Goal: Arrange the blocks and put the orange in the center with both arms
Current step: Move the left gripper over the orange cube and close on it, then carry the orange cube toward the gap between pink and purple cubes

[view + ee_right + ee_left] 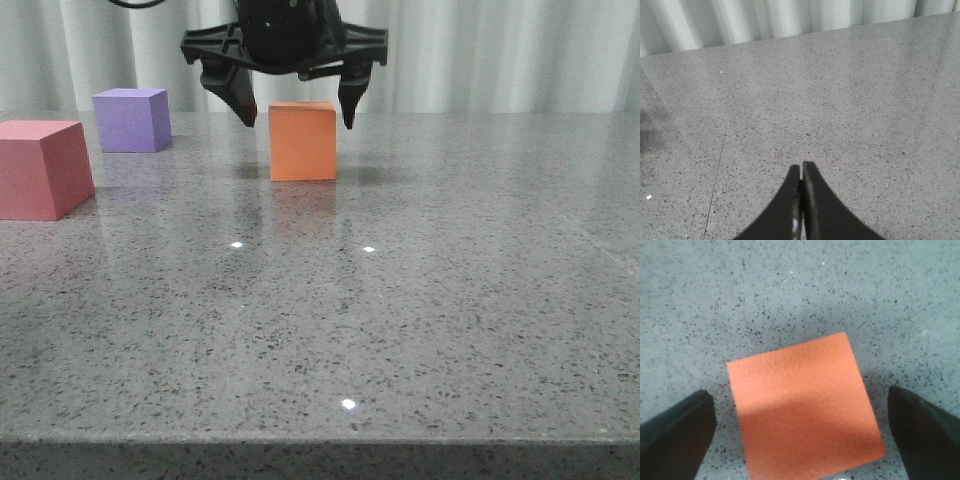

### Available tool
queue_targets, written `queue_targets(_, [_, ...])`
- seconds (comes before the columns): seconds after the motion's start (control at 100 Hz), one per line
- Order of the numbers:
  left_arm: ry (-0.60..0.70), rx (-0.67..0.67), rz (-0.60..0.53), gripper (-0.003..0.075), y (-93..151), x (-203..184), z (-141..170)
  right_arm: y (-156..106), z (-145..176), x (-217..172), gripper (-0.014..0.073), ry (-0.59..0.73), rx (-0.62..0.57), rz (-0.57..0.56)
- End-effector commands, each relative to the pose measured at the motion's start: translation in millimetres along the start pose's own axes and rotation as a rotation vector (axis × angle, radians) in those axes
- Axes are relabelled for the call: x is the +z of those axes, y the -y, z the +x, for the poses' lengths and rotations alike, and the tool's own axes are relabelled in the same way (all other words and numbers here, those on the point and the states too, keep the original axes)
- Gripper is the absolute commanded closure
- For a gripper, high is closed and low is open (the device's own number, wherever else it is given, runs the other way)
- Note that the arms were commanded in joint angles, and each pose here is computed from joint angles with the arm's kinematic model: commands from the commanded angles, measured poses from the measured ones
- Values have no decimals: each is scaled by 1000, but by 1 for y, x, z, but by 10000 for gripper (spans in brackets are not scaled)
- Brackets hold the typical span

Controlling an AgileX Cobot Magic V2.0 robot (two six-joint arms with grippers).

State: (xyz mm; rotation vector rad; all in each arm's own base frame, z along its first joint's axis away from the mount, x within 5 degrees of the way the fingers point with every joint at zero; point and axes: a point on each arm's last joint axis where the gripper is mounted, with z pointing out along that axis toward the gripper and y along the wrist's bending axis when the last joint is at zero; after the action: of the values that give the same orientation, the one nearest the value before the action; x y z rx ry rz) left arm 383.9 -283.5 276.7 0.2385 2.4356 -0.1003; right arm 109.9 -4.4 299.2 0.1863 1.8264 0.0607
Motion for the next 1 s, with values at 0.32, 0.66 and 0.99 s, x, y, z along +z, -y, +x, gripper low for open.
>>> queue_targets(0.32, [119, -23, 53, 436, 2, -34, -23, -4, -15, -3, 663, 101, -21, -32])
queue_targets(0.66, [177, 57, 55, 438, -33, -93, -48, -4, -15, -3, 663, 101, -21, -32])
queue_targets(0.99, [153, 34, -17, 438, -110, -119, -53, -4, -15, -3, 663, 101, -21, -32])
